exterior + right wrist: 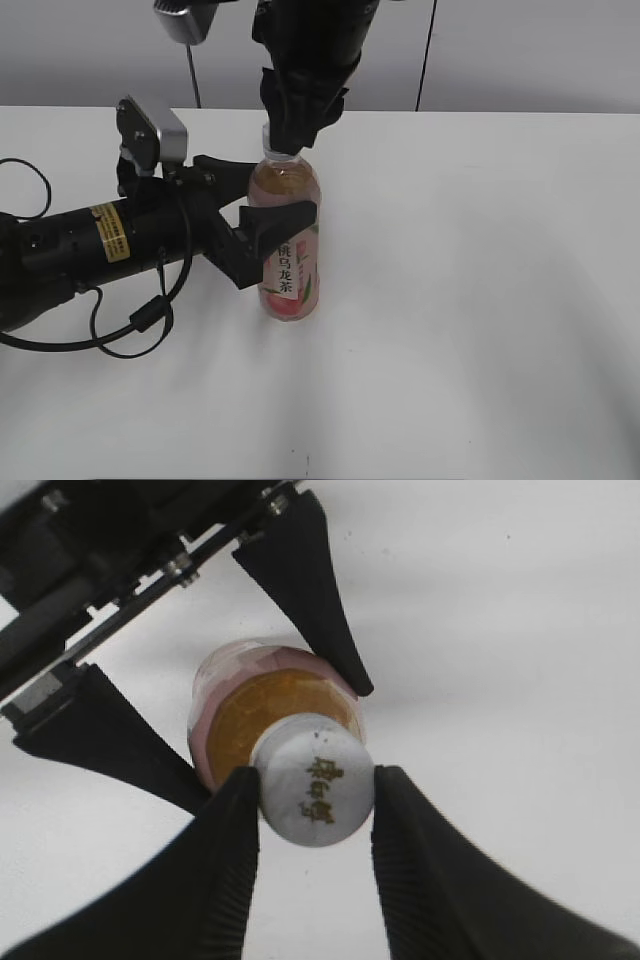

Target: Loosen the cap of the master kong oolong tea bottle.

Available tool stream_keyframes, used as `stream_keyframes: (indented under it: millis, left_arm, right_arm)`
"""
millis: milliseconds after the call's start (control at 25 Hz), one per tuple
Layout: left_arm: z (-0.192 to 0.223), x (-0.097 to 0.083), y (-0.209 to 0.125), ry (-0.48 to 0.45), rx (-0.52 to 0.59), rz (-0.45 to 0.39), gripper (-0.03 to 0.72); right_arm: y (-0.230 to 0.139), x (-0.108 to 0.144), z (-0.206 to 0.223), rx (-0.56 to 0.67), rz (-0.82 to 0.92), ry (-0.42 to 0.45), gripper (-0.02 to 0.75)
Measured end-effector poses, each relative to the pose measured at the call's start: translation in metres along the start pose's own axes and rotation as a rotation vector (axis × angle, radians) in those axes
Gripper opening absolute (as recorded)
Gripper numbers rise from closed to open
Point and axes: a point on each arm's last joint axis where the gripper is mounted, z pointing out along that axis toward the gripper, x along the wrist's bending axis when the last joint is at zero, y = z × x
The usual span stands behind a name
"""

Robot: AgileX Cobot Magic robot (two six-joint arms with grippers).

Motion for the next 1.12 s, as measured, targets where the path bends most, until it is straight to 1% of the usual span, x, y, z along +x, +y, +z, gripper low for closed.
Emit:
stream_keyframes:
  millis: [320,600,720,880,1120]
  left_arm:
    - [0.0000,0.0000,0.0000,0.000,0.000,0.000,0.474]
    - [0.0000,-0.0001,0.0000,-0.001,0.000,0.000,0.474]
    - [0.0000,-0.0001,0.0000,-0.001,0.000,0.000,0.474]
    - [0.0000,-0.0001,0.0000,-0.001,0.000,0.000,0.474]
    - [0.0000,0.0002,0.0001,0.002,-0.001,-0.002,0.474]
  right_arm:
    - [0.0004,-0.0002,-0.0013,-0.005,-0.248,-0.006,0.257]
    - [0.0073,0.0045,-0.0023,-0.096,-0.478,0.028,0.245]
    - [0.0082,0.0053,-0.0024,-0.105,-0.545,0.028,0.244]
    - [0.0060,0.0036,-0.0021,-0.076,-0.559,0.016,0.242]
    - [0.0018,-0.0025,-0.0058,-0.006,-0.411,-0.027,0.247]
